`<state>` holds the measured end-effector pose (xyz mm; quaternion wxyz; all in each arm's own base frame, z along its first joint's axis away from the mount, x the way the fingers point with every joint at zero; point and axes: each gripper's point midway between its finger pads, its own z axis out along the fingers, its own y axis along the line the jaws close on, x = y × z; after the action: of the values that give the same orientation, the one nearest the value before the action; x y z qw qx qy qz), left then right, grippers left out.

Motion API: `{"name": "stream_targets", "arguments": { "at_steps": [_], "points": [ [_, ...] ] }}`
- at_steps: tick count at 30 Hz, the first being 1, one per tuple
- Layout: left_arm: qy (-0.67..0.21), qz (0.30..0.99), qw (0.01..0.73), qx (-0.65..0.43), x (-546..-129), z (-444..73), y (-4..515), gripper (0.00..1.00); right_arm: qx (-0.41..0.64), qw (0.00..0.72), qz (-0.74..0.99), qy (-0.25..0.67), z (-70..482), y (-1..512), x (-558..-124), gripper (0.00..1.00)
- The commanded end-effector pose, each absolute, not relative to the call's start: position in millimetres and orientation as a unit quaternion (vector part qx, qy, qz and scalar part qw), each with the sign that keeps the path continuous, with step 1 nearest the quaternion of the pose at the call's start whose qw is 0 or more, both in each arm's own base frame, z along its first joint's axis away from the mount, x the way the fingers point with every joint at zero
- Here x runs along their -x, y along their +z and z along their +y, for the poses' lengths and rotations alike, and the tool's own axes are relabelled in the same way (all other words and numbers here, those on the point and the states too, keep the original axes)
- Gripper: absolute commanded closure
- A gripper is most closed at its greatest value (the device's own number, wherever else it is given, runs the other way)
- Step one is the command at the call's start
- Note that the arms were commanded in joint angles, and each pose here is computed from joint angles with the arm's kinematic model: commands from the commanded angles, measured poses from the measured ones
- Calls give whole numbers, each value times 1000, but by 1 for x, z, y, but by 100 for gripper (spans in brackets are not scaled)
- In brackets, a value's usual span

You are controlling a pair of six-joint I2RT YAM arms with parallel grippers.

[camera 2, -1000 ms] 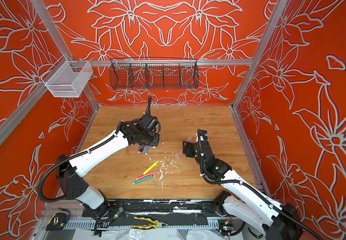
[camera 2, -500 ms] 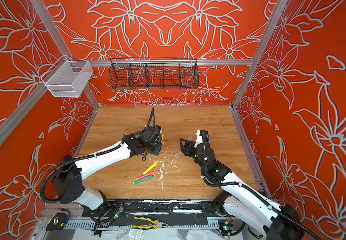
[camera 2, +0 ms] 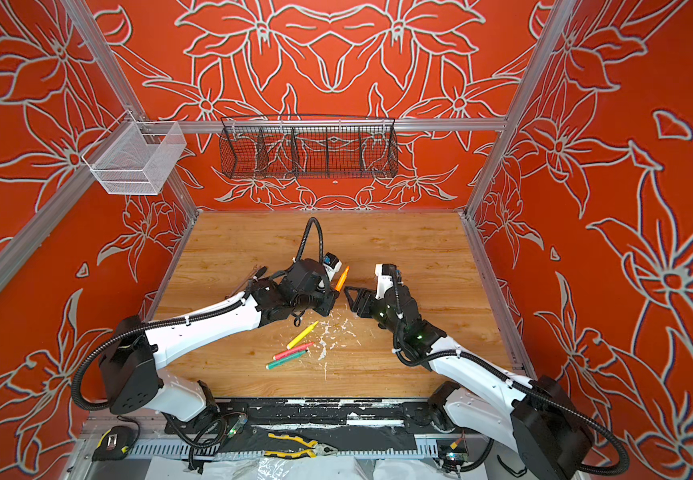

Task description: Insert the pens into the pen caps

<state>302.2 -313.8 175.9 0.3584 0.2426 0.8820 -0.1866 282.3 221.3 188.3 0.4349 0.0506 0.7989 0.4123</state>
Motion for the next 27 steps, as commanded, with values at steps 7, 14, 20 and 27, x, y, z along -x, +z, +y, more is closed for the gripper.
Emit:
{"name": "stream_targets", "arguments": {
  "at_steps": [7,14,20,27],
  "points": [
    [-222,847,380,-297,-282,-339,192,94,-47,460,769,442,222,220,-283,36],
    [-229,836,383,-319,-271,-349,194,94,-56,461,770,438,218,219,-284,45],
    [-229,829,388,-331,-265,-353,195,94,-62,463,768,439,214,219,-284,58],
    [-232,824,394,-336,-262,-356,197,93,-66,456,769,443,216,216,-284,66]
  ]
}}
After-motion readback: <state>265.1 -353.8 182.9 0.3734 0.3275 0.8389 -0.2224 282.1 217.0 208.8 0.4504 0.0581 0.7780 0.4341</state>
